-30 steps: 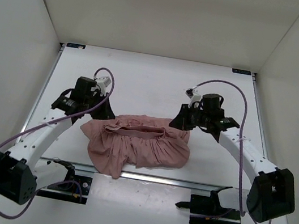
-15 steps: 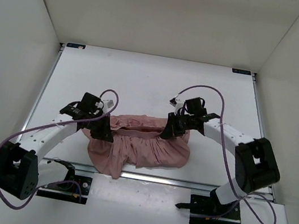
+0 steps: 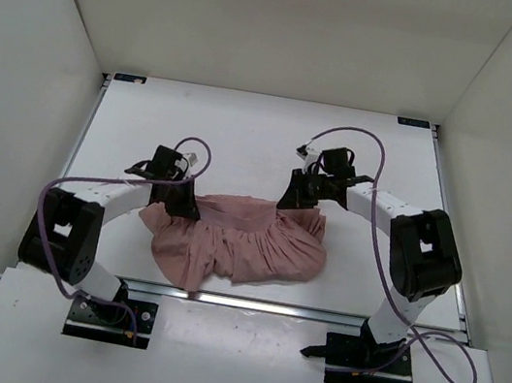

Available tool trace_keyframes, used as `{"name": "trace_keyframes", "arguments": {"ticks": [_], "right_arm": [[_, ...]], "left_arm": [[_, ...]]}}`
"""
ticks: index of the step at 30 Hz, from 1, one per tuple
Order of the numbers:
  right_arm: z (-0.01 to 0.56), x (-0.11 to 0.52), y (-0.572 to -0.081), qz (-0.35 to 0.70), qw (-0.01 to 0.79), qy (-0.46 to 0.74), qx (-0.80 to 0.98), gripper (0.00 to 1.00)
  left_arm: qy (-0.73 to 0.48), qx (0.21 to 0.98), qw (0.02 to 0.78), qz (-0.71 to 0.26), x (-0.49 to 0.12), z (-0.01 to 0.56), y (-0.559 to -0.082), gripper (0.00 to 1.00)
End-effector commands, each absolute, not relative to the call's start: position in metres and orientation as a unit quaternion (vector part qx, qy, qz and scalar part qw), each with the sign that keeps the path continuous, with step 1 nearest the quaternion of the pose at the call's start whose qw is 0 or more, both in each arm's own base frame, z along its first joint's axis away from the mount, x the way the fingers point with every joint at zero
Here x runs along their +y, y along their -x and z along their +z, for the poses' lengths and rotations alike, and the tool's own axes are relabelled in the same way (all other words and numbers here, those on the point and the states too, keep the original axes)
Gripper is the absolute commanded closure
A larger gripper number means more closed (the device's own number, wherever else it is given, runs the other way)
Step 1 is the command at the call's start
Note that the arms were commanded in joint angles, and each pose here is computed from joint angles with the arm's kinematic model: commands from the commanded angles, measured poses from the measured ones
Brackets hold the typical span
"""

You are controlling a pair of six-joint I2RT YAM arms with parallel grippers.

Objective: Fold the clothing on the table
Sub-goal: Fold the skirt

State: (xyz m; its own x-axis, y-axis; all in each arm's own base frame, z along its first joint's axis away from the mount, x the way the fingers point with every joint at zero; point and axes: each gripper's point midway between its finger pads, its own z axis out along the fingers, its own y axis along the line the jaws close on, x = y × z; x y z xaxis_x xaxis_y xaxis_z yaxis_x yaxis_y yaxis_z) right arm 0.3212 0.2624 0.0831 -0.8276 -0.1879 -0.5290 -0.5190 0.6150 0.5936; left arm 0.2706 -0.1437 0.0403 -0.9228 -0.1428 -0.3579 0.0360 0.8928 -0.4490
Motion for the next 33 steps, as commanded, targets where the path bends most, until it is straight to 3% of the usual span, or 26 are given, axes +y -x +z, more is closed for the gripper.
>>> {"name": "trace_keyframes", "arguments": {"ticks": [1, 4, 6, 8, 9, 13, 15, 17, 21, 23, 26, 33], "right_arm": [[0.077, 0.256, -0.338, 0.382, 0.227, 0.188, 0.876, 1.00], [0.077, 0.250, -0.339, 0.381, 0.217, 0.172, 0.882, 1.00], [0.088, 0.240, -0.343, 0.370, 0.232, 0.161, 0.885, 0.99], [0.098, 0.232, -0.347, 0.359, 0.247, 0.151, 0.888, 0.91], [0.107, 0.229, -0.346, 0.356, 0.253, 0.147, 0.887, 0.84], [0.128, 0.201, -0.337, 0.331, 0.280, 0.112, 0.894, 0.51], [0.129, 0.187, -0.329, 0.313, 0.286, 0.094, 0.901, 0.42], [0.118, 0.172, -0.308, 0.293, 0.268, 0.071, 0.915, 0.33], [0.105, 0.164, -0.271, 0.278, 0.256, 0.056, 0.924, 0.26], [0.095, 0.167, -0.252, 0.270, 0.246, 0.062, 0.929, 0.20], [0.090, 0.170, -0.241, 0.287, 0.251, 0.049, 0.923, 0.15], [0.078, 0.180, -0.252, 0.308, 0.259, 0.043, 0.915, 0.12]], "left_arm": [[0.038, 0.944, 0.242, -0.220, -0.141, 0.047, -0.310, 1.00], [0.030, 0.942, 0.234, -0.239, -0.145, 0.050, -0.326, 0.99], [0.025, 0.943, 0.231, -0.238, -0.143, 0.055, -0.334, 0.89], [0.004, 0.941, 0.233, -0.246, -0.149, 0.067, -0.337, 0.80], [-0.004, 0.935, 0.243, -0.258, -0.154, 0.083, -0.343, 0.74], [-0.030, 0.918, 0.289, -0.268, -0.161, 0.132, -0.352, 0.25], [-0.057, 0.911, 0.306, -0.271, -0.173, 0.149, -0.347, 0.16], [-0.064, 0.905, 0.315, -0.277, -0.177, 0.156, -0.340, 0.20], [-0.078, 0.903, 0.288, -0.309, -0.193, 0.143, -0.308, 0.49], [-0.078, 0.908, 0.268, -0.312, -0.195, 0.131, -0.295, 0.77], [-0.074, 0.919, 0.250, -0.296, -0.193, 0.108, -0.281, 1.00], [-0.048, 0.927, 0.258, -0.270, -0.183, 0.084, -0.302, 1.00]]}}
